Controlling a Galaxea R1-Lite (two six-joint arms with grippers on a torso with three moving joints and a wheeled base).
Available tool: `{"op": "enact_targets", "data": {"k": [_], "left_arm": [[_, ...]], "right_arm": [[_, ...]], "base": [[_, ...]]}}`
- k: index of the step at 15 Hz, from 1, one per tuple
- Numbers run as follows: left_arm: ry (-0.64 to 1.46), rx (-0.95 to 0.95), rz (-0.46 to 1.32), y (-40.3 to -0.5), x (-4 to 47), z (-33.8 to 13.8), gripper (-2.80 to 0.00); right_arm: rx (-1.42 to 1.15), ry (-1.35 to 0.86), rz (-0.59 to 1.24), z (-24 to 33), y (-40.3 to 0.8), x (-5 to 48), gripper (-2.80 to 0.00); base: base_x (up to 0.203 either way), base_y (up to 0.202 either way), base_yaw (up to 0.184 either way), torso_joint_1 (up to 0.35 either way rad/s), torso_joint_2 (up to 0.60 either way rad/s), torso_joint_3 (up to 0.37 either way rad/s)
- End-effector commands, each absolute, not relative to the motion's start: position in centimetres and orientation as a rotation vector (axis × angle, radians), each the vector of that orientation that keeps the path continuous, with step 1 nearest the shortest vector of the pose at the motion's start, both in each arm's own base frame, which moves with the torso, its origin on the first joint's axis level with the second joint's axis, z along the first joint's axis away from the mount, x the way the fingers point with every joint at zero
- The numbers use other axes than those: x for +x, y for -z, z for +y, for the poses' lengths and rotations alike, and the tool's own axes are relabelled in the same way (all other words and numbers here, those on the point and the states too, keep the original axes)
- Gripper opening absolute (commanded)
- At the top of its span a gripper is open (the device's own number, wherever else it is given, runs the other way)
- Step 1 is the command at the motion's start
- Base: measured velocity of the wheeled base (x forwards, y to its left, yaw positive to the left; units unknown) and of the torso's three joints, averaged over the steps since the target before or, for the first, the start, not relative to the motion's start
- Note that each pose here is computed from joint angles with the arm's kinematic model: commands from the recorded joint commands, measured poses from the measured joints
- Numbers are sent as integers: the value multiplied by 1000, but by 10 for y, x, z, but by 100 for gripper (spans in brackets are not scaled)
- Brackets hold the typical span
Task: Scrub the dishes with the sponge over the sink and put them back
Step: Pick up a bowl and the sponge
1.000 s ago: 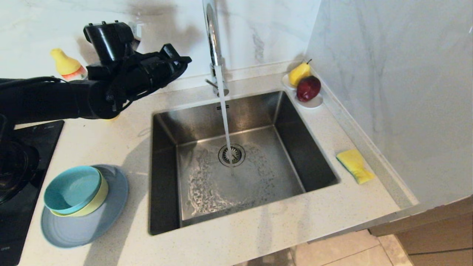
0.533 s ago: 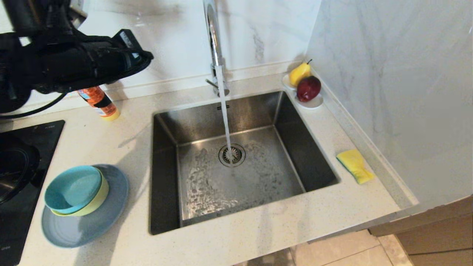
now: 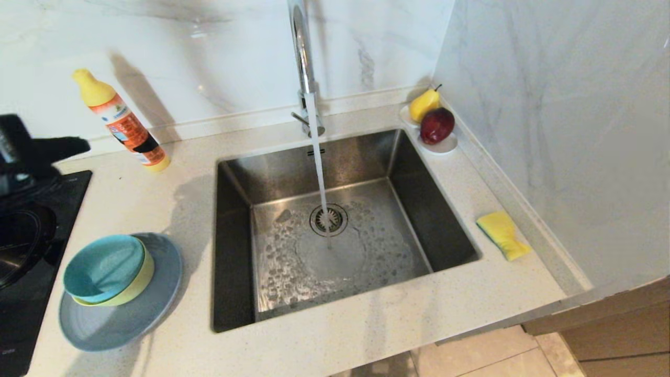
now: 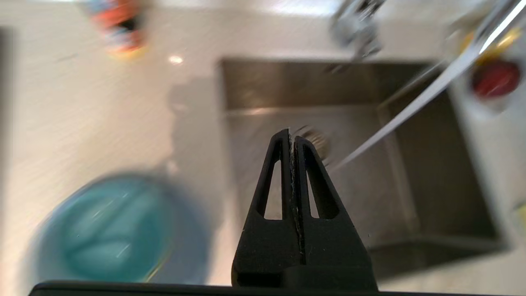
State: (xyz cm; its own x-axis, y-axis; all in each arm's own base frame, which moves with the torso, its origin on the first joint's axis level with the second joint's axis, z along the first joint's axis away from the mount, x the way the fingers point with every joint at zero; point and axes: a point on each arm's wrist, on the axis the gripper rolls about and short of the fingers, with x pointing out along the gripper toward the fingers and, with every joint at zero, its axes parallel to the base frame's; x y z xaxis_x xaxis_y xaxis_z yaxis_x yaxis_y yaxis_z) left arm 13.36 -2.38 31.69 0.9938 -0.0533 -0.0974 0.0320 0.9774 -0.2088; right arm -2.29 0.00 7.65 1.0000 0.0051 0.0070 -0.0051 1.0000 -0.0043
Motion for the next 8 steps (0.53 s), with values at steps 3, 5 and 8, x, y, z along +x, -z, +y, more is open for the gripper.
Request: {"op": "enact_targets", "data": {"k": [3,5,8], "left_arm": [[-86,-149,45,-266,40,-2,-280],[-170,-139,27,-248,22,4,-280],[-287,-143,-47,-234,-8,9,-280]], "right_arm": [[-5,-5,-8,0,-77,-23,-280],[-6,-6,-8,0,-77,-23,-280],[-5,-6,-8,0,-77,-23,-280]], "base": [[0,0,0,0,0,0],[0,0,0,0,0,0],[0,0,0,0,0,0]]}}
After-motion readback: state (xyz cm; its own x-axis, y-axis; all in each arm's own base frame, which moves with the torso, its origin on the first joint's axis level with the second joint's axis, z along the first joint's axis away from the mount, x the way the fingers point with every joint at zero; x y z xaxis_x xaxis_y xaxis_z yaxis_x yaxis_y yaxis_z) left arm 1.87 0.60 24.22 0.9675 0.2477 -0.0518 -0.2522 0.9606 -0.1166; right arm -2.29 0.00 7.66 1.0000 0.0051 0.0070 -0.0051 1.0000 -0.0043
